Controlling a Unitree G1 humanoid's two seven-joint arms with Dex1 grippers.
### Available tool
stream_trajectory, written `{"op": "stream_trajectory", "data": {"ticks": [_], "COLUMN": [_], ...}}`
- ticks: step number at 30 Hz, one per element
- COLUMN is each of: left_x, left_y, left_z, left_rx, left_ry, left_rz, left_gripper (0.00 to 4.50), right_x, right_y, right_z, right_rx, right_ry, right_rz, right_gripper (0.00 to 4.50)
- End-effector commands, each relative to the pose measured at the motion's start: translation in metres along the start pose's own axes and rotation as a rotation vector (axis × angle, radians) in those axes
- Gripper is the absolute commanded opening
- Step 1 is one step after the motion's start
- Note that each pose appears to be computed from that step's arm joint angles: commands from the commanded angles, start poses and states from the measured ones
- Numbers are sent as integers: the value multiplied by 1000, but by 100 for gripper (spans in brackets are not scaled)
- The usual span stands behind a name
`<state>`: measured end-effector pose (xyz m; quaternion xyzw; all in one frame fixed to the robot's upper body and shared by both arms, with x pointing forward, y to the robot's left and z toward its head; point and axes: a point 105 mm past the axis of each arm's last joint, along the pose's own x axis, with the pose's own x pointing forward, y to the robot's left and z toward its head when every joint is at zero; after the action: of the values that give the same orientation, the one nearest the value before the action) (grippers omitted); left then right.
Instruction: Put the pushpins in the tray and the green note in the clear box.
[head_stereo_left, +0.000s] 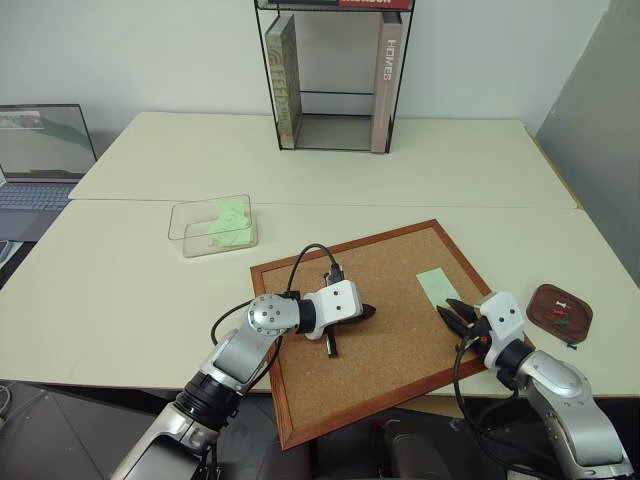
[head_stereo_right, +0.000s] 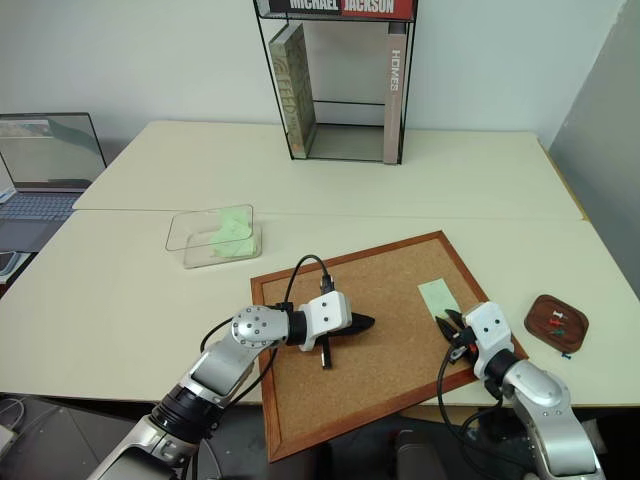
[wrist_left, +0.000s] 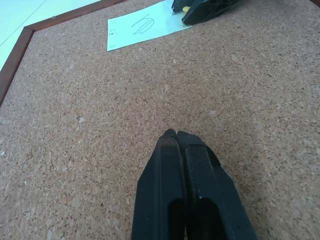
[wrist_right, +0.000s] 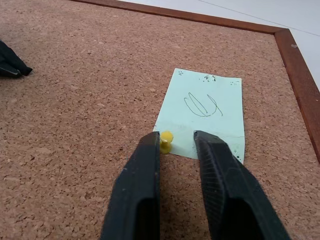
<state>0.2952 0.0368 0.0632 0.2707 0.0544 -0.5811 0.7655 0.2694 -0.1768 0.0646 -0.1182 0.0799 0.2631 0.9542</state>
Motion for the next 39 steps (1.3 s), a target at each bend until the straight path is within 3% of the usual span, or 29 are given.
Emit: {"op": "stream_trajectory", "data": {"ticks": [1, 18, 23, 33, 39], "left_x": [0, 3, 0, -33, -23], "left_y": [-18, -15, 8, 41, 56], "left_z": [-32, -30, 12, 64, 82], "left_rx": [-55, -58, -72, -61, -44], "left_ry": [118, 99, -92, -281, -326], "left_rz": [-65, -54, 11, 49, 43], "left_gripper": [0, 0, 0, 174, 276], "right_x": [-2, -5, -1, 9, 14], "right_y": [-4, -5, -4, -2, 1], "right_z": [13, 92, 106, 115, 124], "right_rx": [-26, -87, -85, -72, -62], "right_ry": [-47, -248, -275, -287, -275], "right_rz": [-14, 7, 24, 45, 73], "right_gripper": [10, 1, 1, 0, 0]}}
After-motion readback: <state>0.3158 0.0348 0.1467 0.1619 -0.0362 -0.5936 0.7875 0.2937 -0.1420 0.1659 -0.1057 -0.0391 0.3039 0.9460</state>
